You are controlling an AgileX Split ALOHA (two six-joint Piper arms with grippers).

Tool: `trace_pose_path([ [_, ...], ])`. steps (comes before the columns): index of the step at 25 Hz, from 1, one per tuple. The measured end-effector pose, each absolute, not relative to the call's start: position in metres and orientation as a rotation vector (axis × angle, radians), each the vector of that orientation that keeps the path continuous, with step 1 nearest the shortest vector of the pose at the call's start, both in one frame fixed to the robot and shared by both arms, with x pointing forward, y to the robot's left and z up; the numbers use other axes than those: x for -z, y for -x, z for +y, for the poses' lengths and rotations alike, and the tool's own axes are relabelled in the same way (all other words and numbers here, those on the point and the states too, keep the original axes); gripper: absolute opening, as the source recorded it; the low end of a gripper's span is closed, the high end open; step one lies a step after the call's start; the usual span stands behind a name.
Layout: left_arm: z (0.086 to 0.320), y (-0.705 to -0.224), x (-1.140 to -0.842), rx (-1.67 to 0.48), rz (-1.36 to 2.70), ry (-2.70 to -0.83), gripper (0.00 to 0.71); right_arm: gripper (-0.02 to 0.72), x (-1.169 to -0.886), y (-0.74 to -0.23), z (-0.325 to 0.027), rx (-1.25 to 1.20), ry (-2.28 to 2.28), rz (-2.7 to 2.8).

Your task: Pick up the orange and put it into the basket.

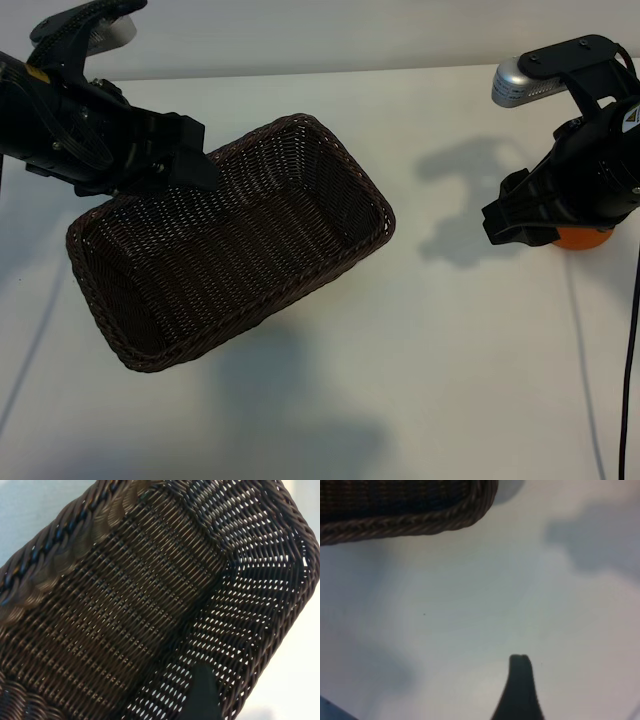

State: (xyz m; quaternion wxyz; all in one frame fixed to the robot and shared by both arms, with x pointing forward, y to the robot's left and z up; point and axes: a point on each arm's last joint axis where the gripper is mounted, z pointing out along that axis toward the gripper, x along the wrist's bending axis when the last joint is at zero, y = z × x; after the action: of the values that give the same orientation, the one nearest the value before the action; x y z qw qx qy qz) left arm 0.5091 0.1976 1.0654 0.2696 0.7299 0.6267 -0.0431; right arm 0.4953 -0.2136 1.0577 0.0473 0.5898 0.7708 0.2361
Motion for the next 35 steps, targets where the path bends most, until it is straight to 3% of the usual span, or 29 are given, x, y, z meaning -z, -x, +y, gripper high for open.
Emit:
trace_pose_path([
  [35, 0.1946, -0.5115, -1.0678, 0.127, 1.68, -1.91, 0.575, 0.547, -1.0577, -0.4953, -0.2136, -0.718, -1.775, 2.364],
])
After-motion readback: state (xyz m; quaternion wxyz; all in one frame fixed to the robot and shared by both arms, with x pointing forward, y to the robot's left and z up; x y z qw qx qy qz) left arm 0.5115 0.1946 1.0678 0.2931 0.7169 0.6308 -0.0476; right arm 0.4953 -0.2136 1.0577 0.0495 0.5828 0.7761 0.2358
